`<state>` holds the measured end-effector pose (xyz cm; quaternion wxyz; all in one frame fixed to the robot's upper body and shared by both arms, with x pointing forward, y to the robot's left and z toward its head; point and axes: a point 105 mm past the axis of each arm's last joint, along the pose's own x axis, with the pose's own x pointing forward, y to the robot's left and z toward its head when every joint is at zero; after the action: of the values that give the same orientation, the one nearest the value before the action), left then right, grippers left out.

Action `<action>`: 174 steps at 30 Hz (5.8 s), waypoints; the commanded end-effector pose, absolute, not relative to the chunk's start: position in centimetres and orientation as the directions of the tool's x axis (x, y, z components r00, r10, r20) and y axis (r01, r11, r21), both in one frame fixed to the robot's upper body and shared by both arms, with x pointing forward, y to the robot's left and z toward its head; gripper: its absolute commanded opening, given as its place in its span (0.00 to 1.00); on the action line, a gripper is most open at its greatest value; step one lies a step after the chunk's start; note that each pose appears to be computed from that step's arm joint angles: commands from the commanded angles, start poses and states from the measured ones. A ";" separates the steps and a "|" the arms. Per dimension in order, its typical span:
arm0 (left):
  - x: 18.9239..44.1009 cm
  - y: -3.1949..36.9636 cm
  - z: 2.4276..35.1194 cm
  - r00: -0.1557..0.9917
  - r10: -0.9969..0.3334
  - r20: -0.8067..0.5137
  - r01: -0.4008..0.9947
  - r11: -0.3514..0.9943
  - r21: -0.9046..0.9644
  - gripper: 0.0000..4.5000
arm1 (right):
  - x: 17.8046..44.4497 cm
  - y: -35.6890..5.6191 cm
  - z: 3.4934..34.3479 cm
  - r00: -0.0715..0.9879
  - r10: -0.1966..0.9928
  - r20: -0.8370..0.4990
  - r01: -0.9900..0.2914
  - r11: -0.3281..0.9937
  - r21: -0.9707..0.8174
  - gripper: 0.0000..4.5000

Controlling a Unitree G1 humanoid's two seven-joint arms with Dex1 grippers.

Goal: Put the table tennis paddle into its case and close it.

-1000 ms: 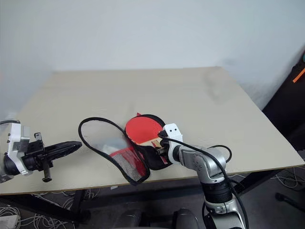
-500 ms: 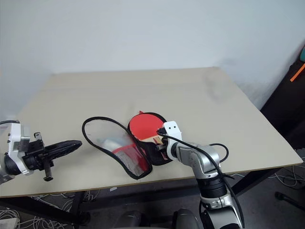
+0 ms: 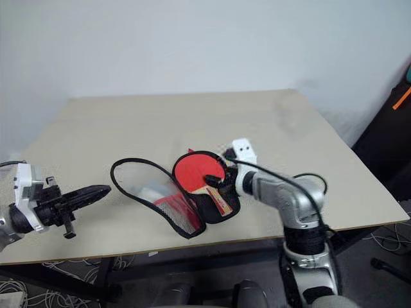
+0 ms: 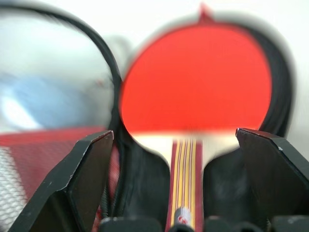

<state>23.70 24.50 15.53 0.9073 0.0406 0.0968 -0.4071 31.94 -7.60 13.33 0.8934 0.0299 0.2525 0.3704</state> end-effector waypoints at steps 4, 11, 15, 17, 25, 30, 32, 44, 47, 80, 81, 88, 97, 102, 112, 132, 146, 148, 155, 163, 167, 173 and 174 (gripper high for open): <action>23.8 24.5 15.5 0.650 -0.718 -0.250 0.739 0.674 -0.016 0.12 | 33.8 -15.2 18.2 0.679 0.635 -0.368 -0.672 0.740 0.037 1.00; 23.8 25.0 14.6 0.670 -0.702 -0.242 0.713 0.699 -0.054 0.64 | 35.8 -20.3 20.2 0.752 0.551 -0.361 -0.611 0.788 -0.072 1.00; 24.5 24.4 13.4 0.686 -0.682 -0.252 0.700 0.714 -0.028 0.94 | 35.8 -20.1 20.5 0.744 0.570 -0.348 -0.631 0.771 -0.086 1.00; 25.2 23.5 12.8 0.693 -0.678 -0.247 0.691 0.722 -0.043 1.00 | 35.7 -19.6 20.4 0.738 0.584 -0.338 -0.641 0.763 -0.081 1.00; 28.1 19.5 12.3 0.687 -0.700 -0.196 0.704 0.708 -0.059 1.00 | 35.7 -19.0 20.2 0.746 0.584 -0.320 -0.632 0.772 -0.063 1.00; 28.8 16.2 13.0 0.638 -0.758 -0.136 0.755 0.651 -0.083 1.00 | 35.6 -19.0 20.1 0.754 0.578 -0.312 -0.622 0.781 -0.055 1.00; 29.3 14.9 13.0 0.631 -0.767 -0.118 0.762 0.641 -0.095 1.00 | 35.8 -19.2 20.2 0.766 0.565 -0.306 -0.607 0.792 -0.057 1.00; 34.0 6.1 11.4 0.655 -0.745 -0.125 0.746 0.664 -0.044 1.00 | 36.6 -20.2 21.3 0.809 0.520 -0.274 -0.557 0.827 -0.078 1.00; 34.2 5.9 12.0 0.656 -0.749 -0.092 0.748 0.662 -0.054 1.00 | 36.4 -20.4 21.2 0.810 0.519 -0.274 -0.556 0.828 -0.076 1.00; 25.3 6.1 9.7 0.493 -0.832 -0.253 0.189 0.386 -0.903 1.00 | 35.7 -19.5 19.9 0.788 0.540 -0.295 -0.573 0.819 -0.031 1.00; 25.2 5.9 9.2 0.485 -0.832 -0.270 0.177 0.395 -0.901 1.00 | 35.7 -19.4 19.9 0.788 0.540 -0.296 -0.572 0.819 -0.030 1.00; 25.1 5.9 6.9 0.469 -0.825 -0.315 0.113 0.410 -0.905 1.00 | 35.5 -19.2 19.9 0.788 0.540 -0.296 -0.571 0.821 -0.025 1.00; 26.4 4.2 6.4 0.457 -0.853 -0.253 0.122 0.342 -0.932 1.00 | 35.3 -18.4 19.9 0.779 0.555 -0.291 -0.584 0.812 -0.015 1.00; 27.0 3.6 5.8 0.453 -0.856 -0.250 0.113 0.333 -0.936 1.00 | 35.3 -18.1 19.9 0.776 0.562 -0.288 -0.589 0.808 -0.011 1.00; 28.3 3.6 4.7 0.485 -0.819 -0.305 0.036 0.368 -0.929 1.00 | 35.3 -17.5 19.8 0.771 0.573 -0.280 -0.597 0.802 -0.002 1.00; 27.8 4.1 2.5 0.436 -0.785 -0.440 -0.023 0.479 -0.878 0.79 | 35.2 -16.8 20.0 0.772 0.580 -0.260 -0.600 0.800 0.005 1.00; 27.8 4.7 2.0 0.411 -0.783 -0.467 -0.013 0.508 -0.861 0.02 | 35.1 -16.5 20.3 0.766 0.590 -0.254 -0.610 0.793 0.002 1.00; 27.6 4.7 2.4 0.393 -0.805 -0.445 0.017 0.490 -0.872 0.02 | 35.2 -16.4 20.2 0.765 0.592 -0.255 -0.612 0.791 0.002 1.00; 25.8 5.9 3.8 0.296 -0.870 -0.394 0.098 0.437 -0.894 0.02 | 35.2 -16.3 20.0 0.755 0.599 -0.268 -0.622 0.783 -0.004 1.00; 21.6 7.4 5.9 0.148 -0.927 -0.345 0.200 0.370 -0.907 0.02 | 35.1 -16.2 19.5 0.749 0.601 -0.279 -0.626 0.780 0.000 1.00; 19.5 7.7 7.2 0.091 -0.947 -0.309 0.216 0.321 -0.922 0.02 | 35.0 -16.1 19.3 0.745 0.605 -0.283 -0.629 0.777 0.007 1.00; 18.5 7.8 7.5 0.064 -0.946 -0.319 0.206 0.325 -0.923 0.02 | 35.2 -15.8 19.3 0.738 0.613 -0.283 -0.637 0.771 0.010 1.00; 18.7 7.7 7.5 0.069 -0.945 -0.320 0.206 0.327 -0.922 0.02 | 35.2 -15.7 19.3 0.737 0.614 -0.283 -0.638 0.770 0.011 1.00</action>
<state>18.77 8.44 6.33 0.6433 -0.3554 0.5261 -0.4278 35.07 -16.01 17.63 0.9282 -0.0373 0.1676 0.3301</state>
